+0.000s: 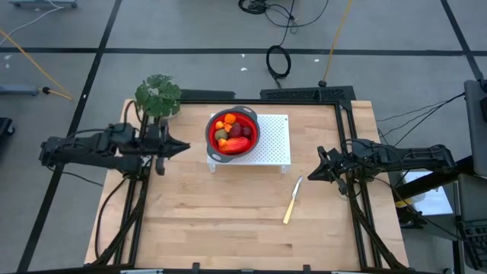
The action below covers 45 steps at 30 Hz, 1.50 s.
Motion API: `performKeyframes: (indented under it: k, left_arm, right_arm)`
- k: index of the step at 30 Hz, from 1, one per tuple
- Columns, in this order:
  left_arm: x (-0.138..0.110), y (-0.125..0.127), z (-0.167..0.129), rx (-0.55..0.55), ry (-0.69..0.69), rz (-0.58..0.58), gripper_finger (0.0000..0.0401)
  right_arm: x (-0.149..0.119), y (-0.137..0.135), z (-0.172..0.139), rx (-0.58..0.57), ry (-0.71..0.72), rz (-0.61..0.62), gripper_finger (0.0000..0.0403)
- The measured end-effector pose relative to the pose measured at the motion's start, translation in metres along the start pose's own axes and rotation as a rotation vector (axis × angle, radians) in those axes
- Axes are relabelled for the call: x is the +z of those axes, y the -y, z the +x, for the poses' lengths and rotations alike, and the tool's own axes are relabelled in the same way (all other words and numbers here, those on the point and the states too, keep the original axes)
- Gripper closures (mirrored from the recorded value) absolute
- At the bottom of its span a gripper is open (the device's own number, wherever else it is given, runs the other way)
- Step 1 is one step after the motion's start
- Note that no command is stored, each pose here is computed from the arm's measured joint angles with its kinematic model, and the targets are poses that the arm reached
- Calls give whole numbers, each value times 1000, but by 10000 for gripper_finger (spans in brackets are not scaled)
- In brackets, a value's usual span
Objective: Pick & Place Fruit
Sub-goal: Put the yellow knife on of the shelf
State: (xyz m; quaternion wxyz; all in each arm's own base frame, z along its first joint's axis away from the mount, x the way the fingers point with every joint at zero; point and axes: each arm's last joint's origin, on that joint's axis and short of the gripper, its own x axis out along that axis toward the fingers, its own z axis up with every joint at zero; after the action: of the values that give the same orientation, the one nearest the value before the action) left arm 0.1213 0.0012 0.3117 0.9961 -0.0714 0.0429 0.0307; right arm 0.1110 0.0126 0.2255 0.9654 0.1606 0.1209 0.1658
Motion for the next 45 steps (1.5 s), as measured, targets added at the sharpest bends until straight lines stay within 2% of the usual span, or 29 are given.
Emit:
performKeyframes:
  k: [11, 20, 23, 28, 31, 36, 45]
  left_arm:
    - [-53, -4, -27, -84, 80, 17, 399]
    - [-95, -9, -25, -93, 138, 28, 397]
    - [-106, -11, -21, -96, 167, 25, 397]
    - [-123, -12, -15, -99, 190, 17, 388]
    - [-131, -13, -12, -100, 181, -9, 393]
    - [-138, -14, -10, -100, 146, -37, 395]
    - [-137, -14, -10, -93, 156, 38, 398]
  right_arm:
    - [2, -2, -3, 9, 28, -34, 394]
    - [5, -7, -15, 23, 110, -132, 394]
    - [6, -6, -17, -60, 145, -189, 394]
    - [-5, 10, -13, -402, 190, -187, 394]
    - [-15, 18, -11, -529, 200, -184, 394]
    - [-28, 24, -8, -544, 187, -174, 394]
    - [-31, 21, -13, -487, 216, -164, 394]
